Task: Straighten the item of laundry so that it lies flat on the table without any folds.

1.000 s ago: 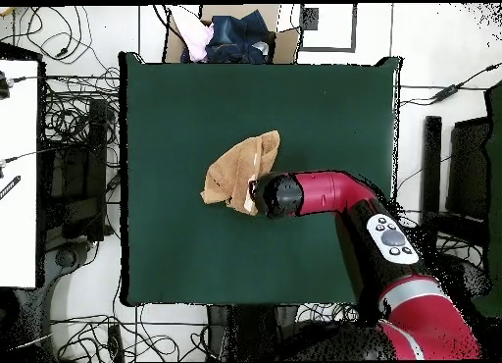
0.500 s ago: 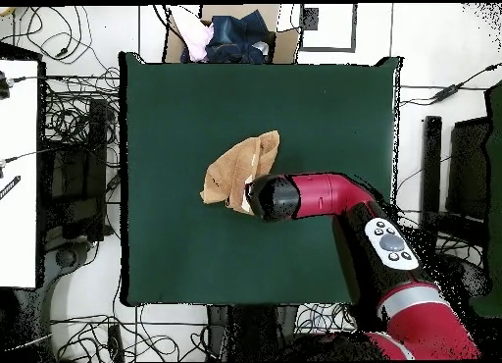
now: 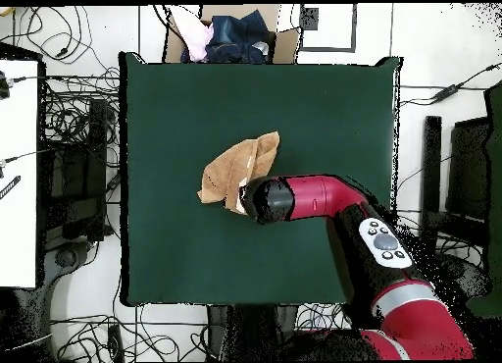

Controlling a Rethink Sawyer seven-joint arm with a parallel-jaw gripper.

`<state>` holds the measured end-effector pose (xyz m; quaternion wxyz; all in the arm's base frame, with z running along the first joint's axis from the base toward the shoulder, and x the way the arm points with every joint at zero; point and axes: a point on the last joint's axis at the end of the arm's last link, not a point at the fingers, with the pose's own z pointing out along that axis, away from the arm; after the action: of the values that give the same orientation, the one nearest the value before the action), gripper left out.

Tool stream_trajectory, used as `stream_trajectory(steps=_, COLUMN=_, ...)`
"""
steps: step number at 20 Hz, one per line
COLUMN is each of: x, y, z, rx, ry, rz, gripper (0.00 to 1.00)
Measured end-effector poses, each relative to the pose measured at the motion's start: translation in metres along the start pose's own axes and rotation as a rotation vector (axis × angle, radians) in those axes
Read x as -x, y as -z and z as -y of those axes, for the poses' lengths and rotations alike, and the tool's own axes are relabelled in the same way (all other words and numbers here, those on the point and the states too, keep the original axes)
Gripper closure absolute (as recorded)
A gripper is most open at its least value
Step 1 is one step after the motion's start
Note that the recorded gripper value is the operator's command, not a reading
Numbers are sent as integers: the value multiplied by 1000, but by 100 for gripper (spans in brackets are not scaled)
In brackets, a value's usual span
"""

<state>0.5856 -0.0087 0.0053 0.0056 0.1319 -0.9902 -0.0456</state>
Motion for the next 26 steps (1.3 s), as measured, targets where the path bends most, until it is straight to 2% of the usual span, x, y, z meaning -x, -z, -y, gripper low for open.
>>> stream_trajectory(steps=12, x=-6, y=4, z=-27, rx=43, ry=-16, rz=-27, gripper=0)
stream_trajectory(steps=19, x=-13, y=10, z=-57, rx=86, ry=-34, rz=-55, gripper=0)
stream_trajectory(steps=26, x=-19, y=7, z=-98, rx=124, ry=-21, rz=-85, gripper=0)
